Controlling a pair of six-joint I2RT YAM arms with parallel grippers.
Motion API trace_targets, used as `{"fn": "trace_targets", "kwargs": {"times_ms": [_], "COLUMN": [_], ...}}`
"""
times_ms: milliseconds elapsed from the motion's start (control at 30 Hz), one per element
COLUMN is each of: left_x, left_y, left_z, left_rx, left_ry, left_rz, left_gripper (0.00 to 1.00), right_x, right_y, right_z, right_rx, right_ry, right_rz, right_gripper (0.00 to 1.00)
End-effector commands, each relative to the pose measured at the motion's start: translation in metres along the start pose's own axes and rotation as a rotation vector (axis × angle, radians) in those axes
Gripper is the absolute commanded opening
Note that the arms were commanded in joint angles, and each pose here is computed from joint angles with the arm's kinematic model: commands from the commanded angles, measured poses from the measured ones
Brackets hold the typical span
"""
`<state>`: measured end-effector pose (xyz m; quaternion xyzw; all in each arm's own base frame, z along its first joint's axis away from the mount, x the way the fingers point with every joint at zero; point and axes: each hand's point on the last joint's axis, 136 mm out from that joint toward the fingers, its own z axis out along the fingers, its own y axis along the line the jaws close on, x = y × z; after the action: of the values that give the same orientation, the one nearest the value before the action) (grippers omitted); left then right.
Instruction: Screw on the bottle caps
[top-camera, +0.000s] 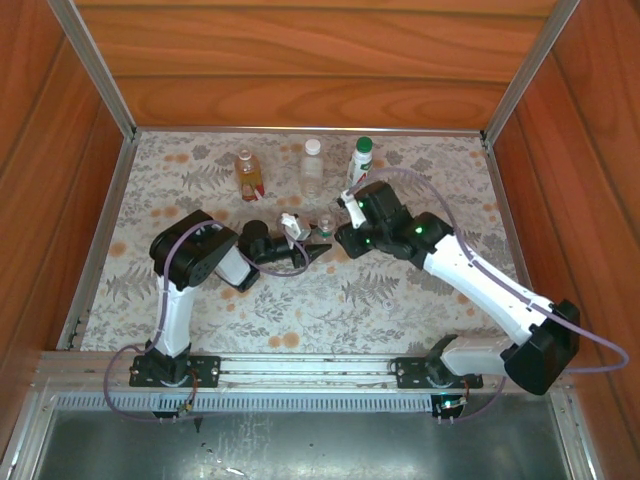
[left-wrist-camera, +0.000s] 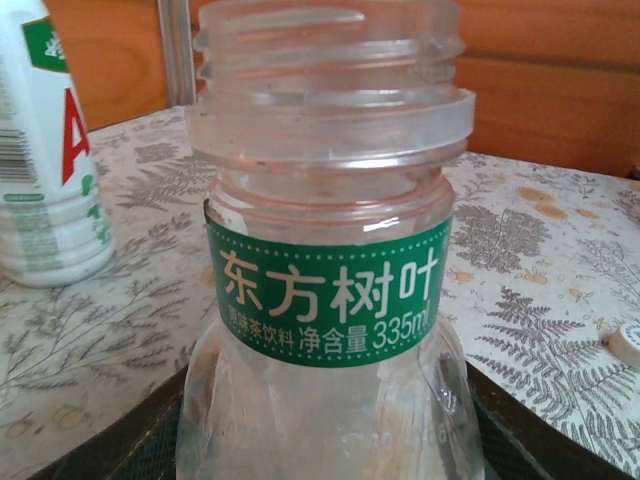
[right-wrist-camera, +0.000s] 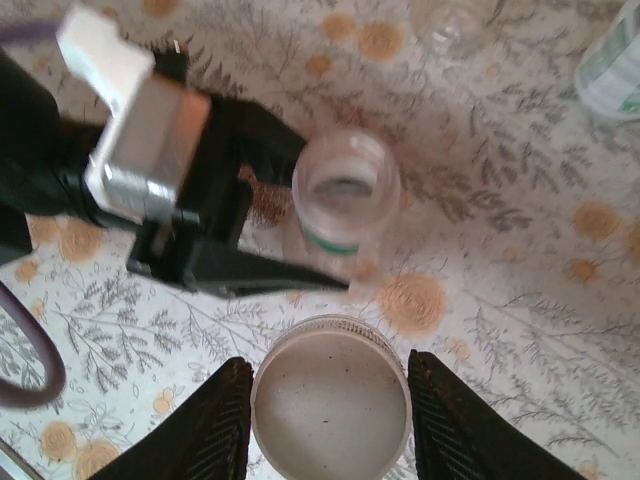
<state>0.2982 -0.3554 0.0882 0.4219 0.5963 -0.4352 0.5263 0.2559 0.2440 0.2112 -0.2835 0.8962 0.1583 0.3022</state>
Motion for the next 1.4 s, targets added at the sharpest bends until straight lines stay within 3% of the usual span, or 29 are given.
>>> {"fn": "trace_targets", "kwargs": {"times_ms": [0,367,900,1233,1367], "left_x": [0.021,0.027,0.028,0.03,0.03], "left_y": [-0.013,-0.023,-0.024,-0.025,-0.026], "left_z": [0.007,0.015,0.018,0.018,0.019], "left_rx": [0.058,0.097,0.111,0.121,0.123], "left_ry": [0.047,0.053,0.054,0.056,0.055], "left_rz": [-0.034,-0.015,-0.019,-0.02,-0.018], "left_gripper": [0.55,0.55,0.56,0.55,0.55], "right_x": [0.0,-0.019,-0.005,-0.004,0.003], "right_y": [0.0,-0.007,-0.028,-0.03,-0.028], "right_z": [0.006,0.033,0.047,0.052,0.059], "right_rx": [-0.035,-0.059,0.008,-0.013,-0.032], "right_ry": [0.079,0.18,0.258,0.273,0.334], "right_rz": [-0.021,-0.024,-0.02,0.014,0.02], "right_gripper": [0.42,0.42,0.42,0.41,0.4]}}
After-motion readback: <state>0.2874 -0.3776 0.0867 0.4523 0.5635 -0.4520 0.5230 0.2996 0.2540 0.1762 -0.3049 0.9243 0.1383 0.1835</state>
